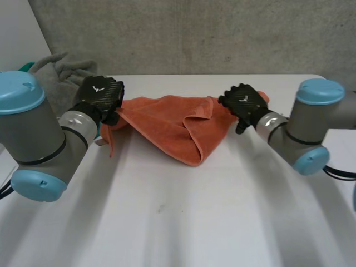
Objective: Fold the laundry.
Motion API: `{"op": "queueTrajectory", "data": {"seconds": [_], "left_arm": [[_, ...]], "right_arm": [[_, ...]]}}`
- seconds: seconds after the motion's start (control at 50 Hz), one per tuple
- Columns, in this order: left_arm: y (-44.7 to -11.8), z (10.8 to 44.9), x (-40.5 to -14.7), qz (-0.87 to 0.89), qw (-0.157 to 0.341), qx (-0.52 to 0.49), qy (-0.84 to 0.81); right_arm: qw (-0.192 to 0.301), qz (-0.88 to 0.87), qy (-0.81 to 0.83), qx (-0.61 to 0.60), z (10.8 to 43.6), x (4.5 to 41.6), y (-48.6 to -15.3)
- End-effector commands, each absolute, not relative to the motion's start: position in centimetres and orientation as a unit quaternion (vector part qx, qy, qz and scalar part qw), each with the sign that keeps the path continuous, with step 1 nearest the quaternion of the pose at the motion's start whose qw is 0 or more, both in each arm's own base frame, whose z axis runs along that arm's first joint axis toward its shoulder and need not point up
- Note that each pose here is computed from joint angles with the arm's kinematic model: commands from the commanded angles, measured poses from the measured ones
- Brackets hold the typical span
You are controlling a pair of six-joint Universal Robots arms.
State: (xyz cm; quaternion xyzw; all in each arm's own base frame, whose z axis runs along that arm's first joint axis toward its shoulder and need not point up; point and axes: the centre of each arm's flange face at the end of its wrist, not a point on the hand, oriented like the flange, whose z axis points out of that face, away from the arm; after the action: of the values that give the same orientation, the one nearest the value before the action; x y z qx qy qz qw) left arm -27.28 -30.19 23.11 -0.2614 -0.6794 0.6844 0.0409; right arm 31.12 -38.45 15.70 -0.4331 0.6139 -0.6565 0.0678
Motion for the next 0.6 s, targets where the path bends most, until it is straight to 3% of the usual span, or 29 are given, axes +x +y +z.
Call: {"op": "queueTrajectory", "data": {"seconds": [0.02, 0.26, 0.6], "left_arm": [[-29.6, 22.8, -27.2, 0.679, 0.042, -0.264, -0.683], [-28.0, 23.1, -27.0, 0.676, 0.056, -0.276, -0.681], [-26.3, 24.4, -26.4, 0.685, 0.071, -0.286, -0.666]], "right_arm": [[0.083, -0.672, 0.579, -0.454, 14.7, 35.5, -37.9], [0.104, -0.668, 0.566, -0.473, 10.2, 39.4, -38.0], [0.112, -0.683, 0.543, -0.475, 10.8, 40.0, -38.5]]}}
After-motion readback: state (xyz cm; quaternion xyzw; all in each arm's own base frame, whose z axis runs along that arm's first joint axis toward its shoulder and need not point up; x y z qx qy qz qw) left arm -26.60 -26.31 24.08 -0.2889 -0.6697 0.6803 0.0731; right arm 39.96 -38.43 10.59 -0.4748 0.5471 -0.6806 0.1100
